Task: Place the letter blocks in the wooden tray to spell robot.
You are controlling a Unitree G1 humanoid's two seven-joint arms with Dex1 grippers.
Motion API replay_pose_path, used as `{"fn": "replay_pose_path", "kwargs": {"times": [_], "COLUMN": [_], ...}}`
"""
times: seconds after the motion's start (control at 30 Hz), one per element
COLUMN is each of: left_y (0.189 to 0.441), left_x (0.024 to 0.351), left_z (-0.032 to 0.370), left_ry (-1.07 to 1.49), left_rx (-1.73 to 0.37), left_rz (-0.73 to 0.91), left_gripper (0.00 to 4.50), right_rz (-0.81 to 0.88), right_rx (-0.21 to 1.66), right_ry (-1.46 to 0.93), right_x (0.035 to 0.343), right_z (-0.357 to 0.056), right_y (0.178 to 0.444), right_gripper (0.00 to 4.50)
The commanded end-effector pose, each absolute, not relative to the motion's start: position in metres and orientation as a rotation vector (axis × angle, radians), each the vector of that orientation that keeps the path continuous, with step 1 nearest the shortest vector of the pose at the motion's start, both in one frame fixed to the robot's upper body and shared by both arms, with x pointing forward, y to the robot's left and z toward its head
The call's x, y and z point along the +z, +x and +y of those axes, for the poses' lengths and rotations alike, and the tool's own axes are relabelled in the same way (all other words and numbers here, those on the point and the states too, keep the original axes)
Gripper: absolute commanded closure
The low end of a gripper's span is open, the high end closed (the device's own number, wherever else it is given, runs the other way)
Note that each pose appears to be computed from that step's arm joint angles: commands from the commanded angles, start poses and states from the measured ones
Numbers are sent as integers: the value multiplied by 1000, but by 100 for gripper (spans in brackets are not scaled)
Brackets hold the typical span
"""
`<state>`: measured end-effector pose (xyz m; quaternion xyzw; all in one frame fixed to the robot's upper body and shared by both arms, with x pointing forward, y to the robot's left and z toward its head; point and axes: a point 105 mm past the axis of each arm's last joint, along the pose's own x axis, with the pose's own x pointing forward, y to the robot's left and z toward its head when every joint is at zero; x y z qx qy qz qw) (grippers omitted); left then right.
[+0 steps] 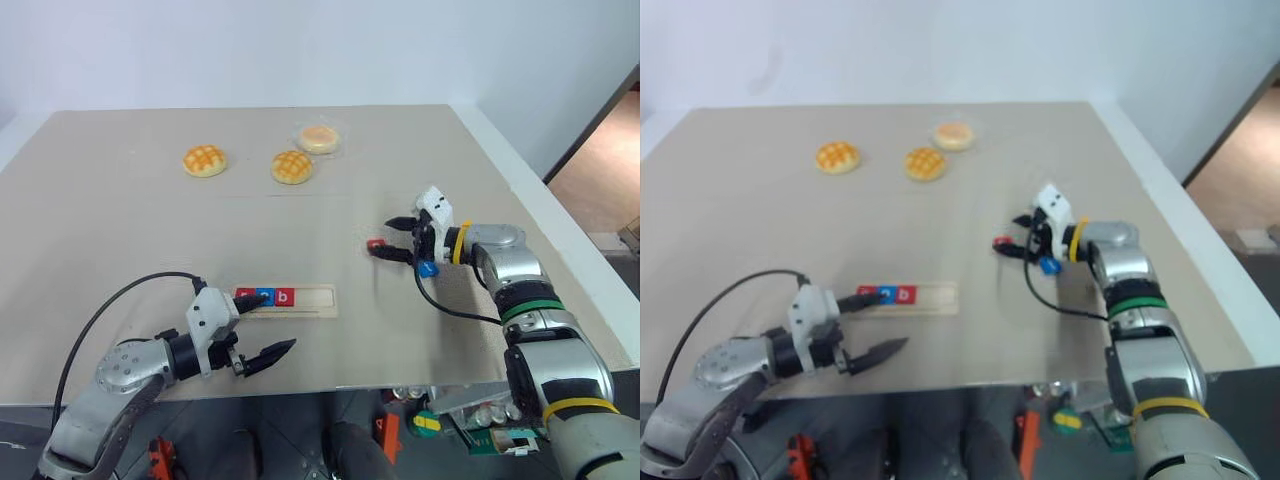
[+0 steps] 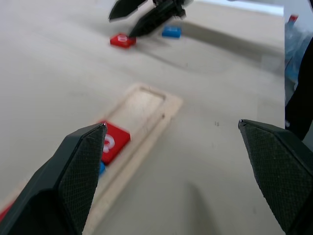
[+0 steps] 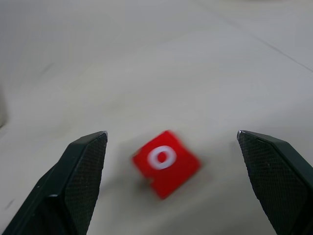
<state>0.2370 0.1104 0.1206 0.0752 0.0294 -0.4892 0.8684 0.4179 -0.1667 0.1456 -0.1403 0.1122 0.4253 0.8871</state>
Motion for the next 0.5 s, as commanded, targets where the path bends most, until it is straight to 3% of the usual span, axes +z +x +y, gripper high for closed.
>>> {"fn": "replay_pose_path", "kwargs": {"times": [0.03, 0.37, 0.5], "left_y": [232, 240, 248], "left_x": [127, 131, 139], "left_z": [110, 111, 108], "left_ry": [183, 139, 114], "left_rx": [-1021, -939, -906], "left_rz": [19, -3, -45], "left_gripper": [0, 0, 0], "right_rz": [68, -37, 28], "right_rx": [749, 215, 122], "right_ry": [-240, -189, -131], "right_x": [195, 182, 160], "right_z": [-150, -157, -153], "right_y": [425, 403, 393], "right_gripper": [10, 10, 10]}}
